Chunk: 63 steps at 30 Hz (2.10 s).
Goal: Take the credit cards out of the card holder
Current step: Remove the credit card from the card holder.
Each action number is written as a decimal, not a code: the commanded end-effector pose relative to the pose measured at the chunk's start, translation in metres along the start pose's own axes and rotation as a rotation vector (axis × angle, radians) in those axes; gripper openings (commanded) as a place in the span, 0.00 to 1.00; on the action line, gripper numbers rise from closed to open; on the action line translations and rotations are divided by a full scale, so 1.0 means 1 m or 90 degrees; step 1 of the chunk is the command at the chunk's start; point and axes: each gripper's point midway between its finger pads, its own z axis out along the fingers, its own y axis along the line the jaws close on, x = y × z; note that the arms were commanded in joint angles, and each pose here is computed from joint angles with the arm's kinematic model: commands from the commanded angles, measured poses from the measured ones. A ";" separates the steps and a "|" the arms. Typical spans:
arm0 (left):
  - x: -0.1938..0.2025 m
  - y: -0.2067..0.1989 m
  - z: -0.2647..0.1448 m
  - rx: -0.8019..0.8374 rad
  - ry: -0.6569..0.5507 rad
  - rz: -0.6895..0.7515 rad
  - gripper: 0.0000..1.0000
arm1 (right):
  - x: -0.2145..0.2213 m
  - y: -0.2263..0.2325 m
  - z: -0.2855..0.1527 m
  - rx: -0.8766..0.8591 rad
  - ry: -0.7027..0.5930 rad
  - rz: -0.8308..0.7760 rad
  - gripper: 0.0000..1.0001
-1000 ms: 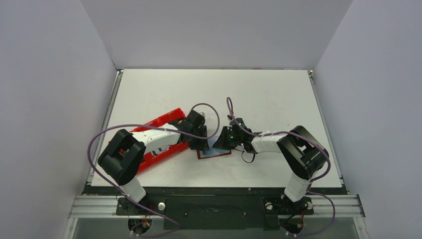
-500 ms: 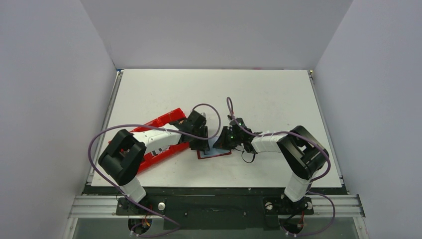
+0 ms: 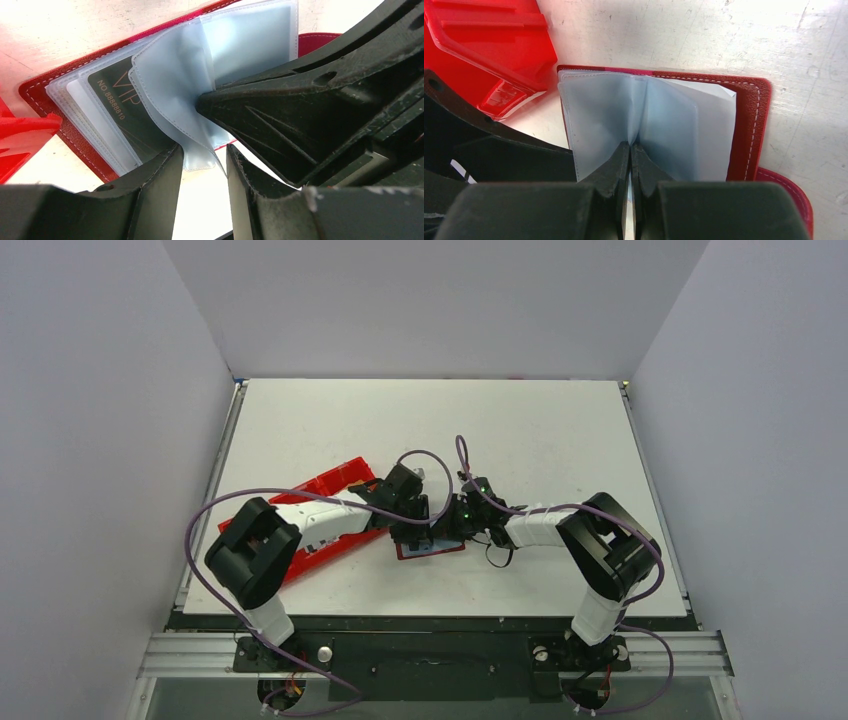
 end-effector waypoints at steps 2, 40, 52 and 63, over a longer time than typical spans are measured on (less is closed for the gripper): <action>-0.011 -0.009 0.002 0.008 -0.019 0.000 0.34 | 0.029 -0.049 0.004 0.102 0.043 0.007 0.00; -0.031 -0.049 0.003 0.025 -0.054 0.063 0.17 | -0.049 -0.005 -0.099 0.102 -0.145 0.007 0.45; -0.041 -0.072 0.019 0.044 -0.052 0.090 0.44 | -0.049 -0.017 -0.114 0.127 -0.164 0.008 0.45; -0.049 -0.086 0.026 0.065 -0.055 0.101 0.56 | -0.057 -0.023 -0.131 0.157 -0.198 0.005 0.45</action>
